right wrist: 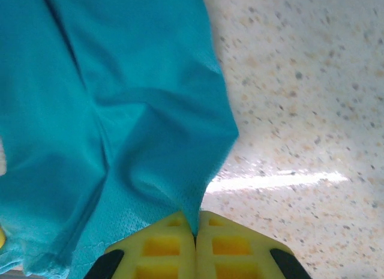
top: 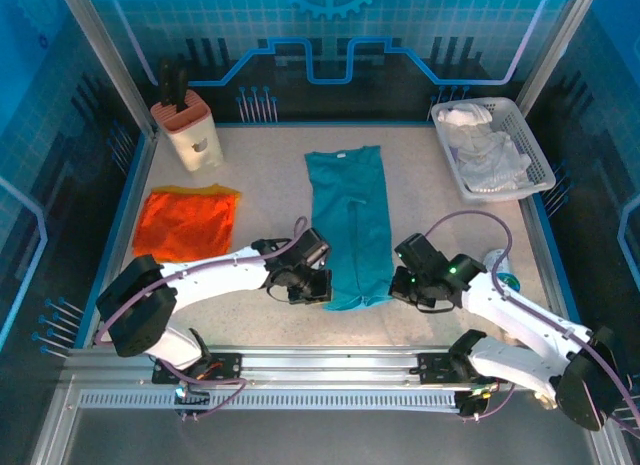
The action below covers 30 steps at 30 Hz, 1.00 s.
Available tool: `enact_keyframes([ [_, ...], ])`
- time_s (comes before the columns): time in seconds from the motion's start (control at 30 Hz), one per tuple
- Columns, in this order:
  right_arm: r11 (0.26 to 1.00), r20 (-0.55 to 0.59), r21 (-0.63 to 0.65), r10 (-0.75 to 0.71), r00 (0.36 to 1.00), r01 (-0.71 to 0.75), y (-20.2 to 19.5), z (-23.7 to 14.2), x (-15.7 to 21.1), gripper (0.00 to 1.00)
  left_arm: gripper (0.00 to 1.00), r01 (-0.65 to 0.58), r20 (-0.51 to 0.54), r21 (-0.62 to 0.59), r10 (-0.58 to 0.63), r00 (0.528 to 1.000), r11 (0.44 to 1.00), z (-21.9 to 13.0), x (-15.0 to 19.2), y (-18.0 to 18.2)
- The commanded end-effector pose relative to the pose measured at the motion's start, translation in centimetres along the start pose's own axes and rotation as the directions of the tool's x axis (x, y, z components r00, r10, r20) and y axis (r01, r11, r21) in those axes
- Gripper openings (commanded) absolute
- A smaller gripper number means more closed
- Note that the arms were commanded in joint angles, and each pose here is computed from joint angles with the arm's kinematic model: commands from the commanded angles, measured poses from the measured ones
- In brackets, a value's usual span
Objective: Fold and stack the t-shirts
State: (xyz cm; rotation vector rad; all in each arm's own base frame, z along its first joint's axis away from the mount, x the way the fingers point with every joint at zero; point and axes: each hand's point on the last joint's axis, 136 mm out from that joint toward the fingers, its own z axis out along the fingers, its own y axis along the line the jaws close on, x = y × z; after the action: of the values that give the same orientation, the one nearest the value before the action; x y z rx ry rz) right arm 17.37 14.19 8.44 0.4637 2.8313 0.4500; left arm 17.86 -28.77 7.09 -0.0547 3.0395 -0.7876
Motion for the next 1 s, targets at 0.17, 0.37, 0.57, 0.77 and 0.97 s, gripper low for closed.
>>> enact_keyframes([
  [0.17, 0.999, 0.132, -0.043, -0.022, 0.991, 0.027, 3.2, -2.0, -6.3, 0.0, 0.0, -0.043, 0.036, 0.003, 0.043, 0.998, 0.999, -2.3, -4.8, -1.0],
  [0.37, 0.994, 0.163, -0.089, -0.044, 0.986, 0.059, 5.7, -2.2, -10.5, 0.0, 0.0, -0.048, 0.07, -0.022, 0.05, 0.996, 0.999, -3.4, -8.8, -0.9],
  [0.57, 0.992, 0.165, -0.102, -0.053, 0.985, 0.071, 7.1, -1.3, -13.8, 0.0, 0.0, -0.009, 0.116, -0.016, 0.011, 0.993, 1.0, -4.0, -12.6, -0.2],
  [0.77, 0.992, 0.13, -0.1, -0.057, 0.99, 0.07, 7.8, 0.8, -16.4, 0.0, 0.0, 0.003, 0.129, -0.007, -0.002, 0.992, 1.0, -3.6, -15.5, 0.0],
  [0.97, 0.992, 0.088, -0.09, -0.078, 0.993, 0.086, 8.5, 3.1, -18.0, 0.0, 0.0, 0.016, 0.134, 0.016, -0.018, 0.991, 1.0, -3.0, -18.0, 0.2],
])
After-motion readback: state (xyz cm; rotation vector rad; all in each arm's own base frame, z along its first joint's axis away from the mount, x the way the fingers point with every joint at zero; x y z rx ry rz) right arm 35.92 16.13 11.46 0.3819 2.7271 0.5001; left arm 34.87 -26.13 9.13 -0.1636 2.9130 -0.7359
